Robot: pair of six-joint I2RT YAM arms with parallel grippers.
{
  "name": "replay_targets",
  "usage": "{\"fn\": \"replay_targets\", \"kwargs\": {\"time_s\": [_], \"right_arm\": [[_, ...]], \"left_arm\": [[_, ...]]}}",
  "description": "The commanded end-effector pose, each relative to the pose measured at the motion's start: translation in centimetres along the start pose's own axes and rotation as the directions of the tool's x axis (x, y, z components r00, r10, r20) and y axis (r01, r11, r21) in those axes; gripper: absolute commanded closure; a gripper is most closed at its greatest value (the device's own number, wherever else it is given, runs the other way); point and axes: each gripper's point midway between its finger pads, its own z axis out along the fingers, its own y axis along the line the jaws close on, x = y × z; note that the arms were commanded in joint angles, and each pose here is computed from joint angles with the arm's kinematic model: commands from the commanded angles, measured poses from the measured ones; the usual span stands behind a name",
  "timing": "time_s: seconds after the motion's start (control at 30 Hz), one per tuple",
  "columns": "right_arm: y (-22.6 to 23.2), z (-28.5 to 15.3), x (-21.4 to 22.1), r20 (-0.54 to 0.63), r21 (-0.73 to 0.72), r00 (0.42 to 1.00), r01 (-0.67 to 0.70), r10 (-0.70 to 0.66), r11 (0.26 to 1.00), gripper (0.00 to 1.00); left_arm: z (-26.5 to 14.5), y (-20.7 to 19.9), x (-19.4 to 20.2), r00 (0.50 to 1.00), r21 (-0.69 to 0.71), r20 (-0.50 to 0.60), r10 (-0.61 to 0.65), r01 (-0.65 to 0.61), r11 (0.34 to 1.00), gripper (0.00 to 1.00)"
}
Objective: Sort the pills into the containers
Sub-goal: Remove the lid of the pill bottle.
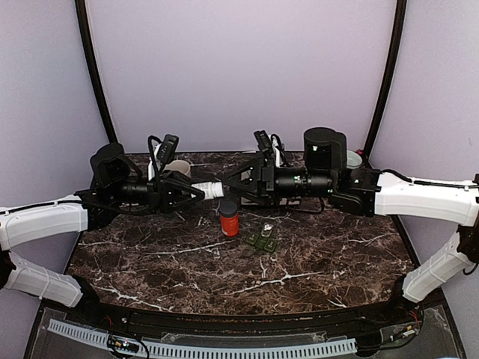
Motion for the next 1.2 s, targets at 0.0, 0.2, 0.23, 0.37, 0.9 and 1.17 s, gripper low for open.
{"fn": "replay_targets", "kwargs": {"time_s": [0.0,0.2,0.23,0.37,0.9,1.17], "right_arm": [[2.8,-0.2,-1.3,0.023,-0.101,1.0,-0.006,0.008,0.995,0.4],[3.7,0.0,-1.6,0.014,-0.125,1.0,-0.011,0.013,0.992,0.41],[3.6,0.1,-1.6,0.012,-0.124,1.0,-0.013,0.015,0.992,0.42],[3.1,0.3,-1.3,-0.001,-0.12,1.0,-0.023,0.023,0.993,0.42],[2.1,0.9,-0.7,-0.022,-0.099,0.999,-0.032,0.03,0.995,0.45],[2.0,1.1,-0.5,-0.028,-0.104,0.999,-0.033,0.03,0.994,0.5]], "left_arm": [[-0.3,-0.2,-0.3,0.999,-0.014,0.004,0.046,-0.046,0.999,1.0],[-0.3,0.1,-0.4,0.999,-0.028,0.004,0.052,-0.052,0.998,1.0],[-0.2,0.1,-0.4,0.999,-0.028,0.004,0.052,-0.052,0.998,1.0],[-0.1,0.2,-0.6,0.999,-0.026,0.004,0.052,-0.052,0.998,1.0],[0.0,-0.1,-1.2,0.998,-0.016,0.012,0.064,-0.064,0.998,1.0],[0.1,0.0,-1.2,0.998,-0.012,0.009,0.061,-0.061,0.998,1.0]]}}
